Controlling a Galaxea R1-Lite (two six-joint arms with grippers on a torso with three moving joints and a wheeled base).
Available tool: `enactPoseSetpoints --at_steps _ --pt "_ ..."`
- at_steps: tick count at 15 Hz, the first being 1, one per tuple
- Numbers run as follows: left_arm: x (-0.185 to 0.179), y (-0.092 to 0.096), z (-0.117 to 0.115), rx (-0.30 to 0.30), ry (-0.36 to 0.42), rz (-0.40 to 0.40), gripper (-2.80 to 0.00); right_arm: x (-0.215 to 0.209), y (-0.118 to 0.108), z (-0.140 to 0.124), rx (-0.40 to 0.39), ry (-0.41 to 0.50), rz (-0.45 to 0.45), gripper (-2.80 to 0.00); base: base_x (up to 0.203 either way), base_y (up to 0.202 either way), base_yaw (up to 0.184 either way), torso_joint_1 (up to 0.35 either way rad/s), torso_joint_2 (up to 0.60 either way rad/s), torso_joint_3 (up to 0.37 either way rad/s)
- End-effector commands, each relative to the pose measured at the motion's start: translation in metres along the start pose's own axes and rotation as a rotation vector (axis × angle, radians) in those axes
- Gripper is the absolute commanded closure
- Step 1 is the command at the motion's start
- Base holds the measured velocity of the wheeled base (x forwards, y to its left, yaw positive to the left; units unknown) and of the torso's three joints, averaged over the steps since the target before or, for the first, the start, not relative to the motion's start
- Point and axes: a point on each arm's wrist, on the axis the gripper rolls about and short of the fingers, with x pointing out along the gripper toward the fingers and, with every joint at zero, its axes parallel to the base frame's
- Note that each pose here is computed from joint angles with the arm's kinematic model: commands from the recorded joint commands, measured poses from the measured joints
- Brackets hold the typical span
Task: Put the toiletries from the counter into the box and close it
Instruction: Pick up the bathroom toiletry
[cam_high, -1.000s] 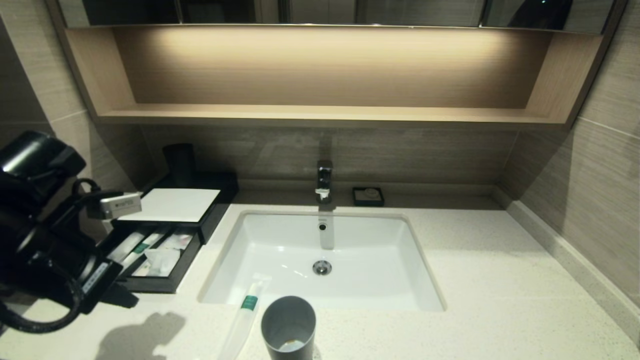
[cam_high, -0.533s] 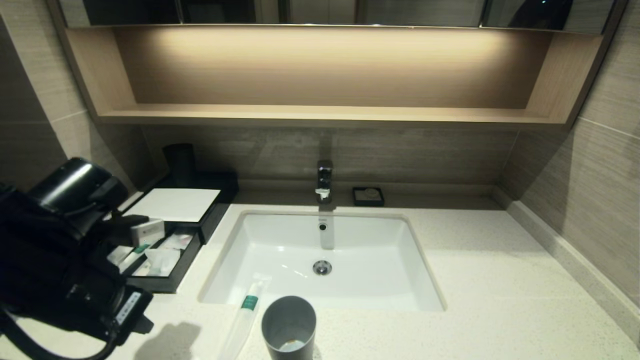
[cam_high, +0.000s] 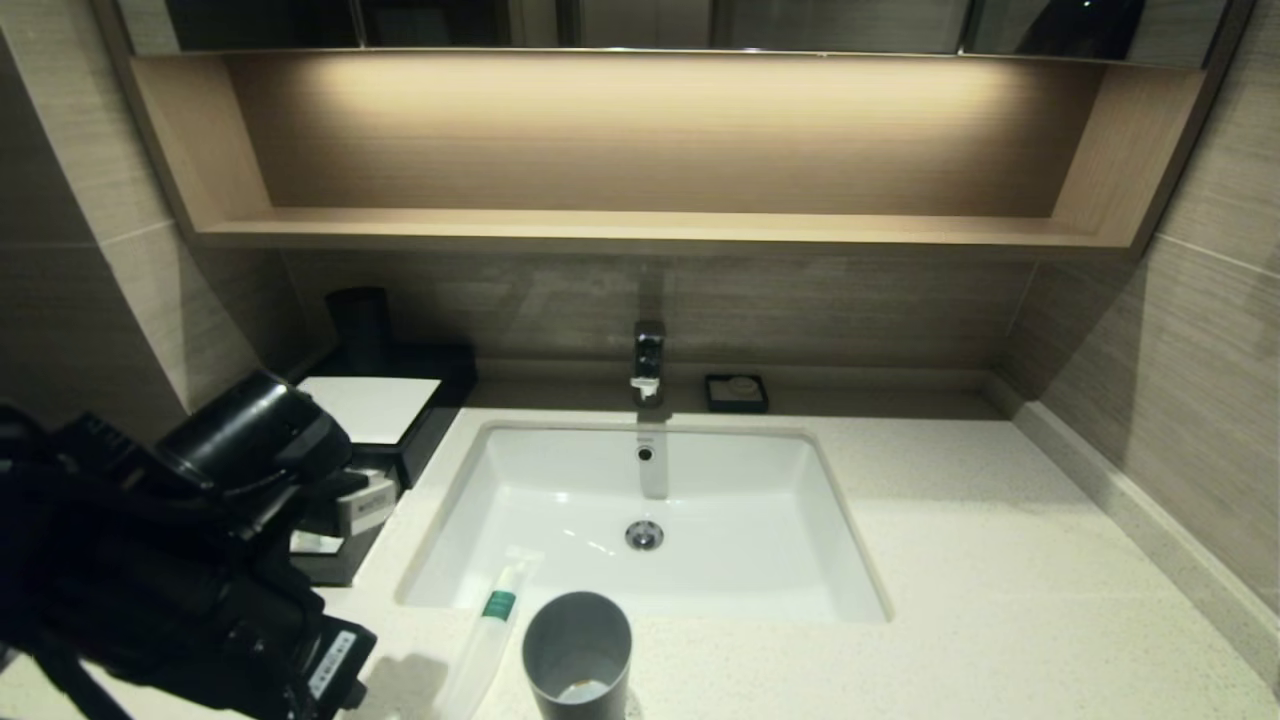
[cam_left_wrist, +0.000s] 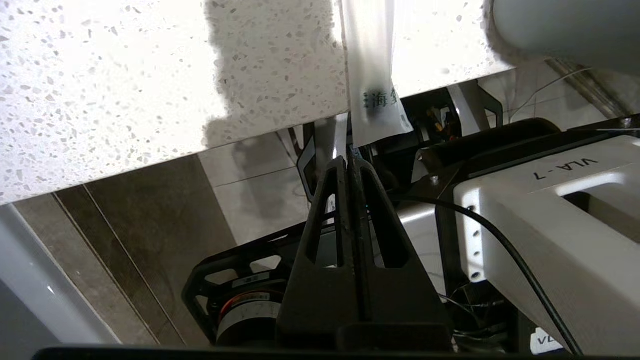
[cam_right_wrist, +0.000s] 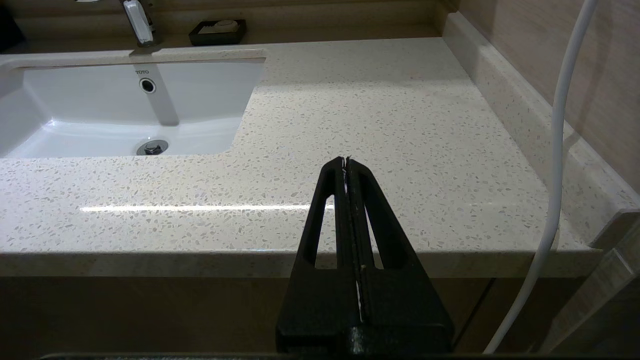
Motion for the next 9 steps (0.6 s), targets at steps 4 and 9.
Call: enactPoseSetpoints --at_steps 4,9 --pt "0.006 -0.01 -0.002 0.045 0.035 -0.01 0.0 0.0 0.0 0.0 0.0 0.0 0.001 0.0 0.0 0.0 0.0 0.0 0.0 0.0" --pt "0.011 -0.018 -0.006 0.09 0.057 -0.015 0.0 0.0 0.0 0.0 0.0 0.0 0.001 0.0 0.0 0.0 0.0 0.0 0.0 0.0"
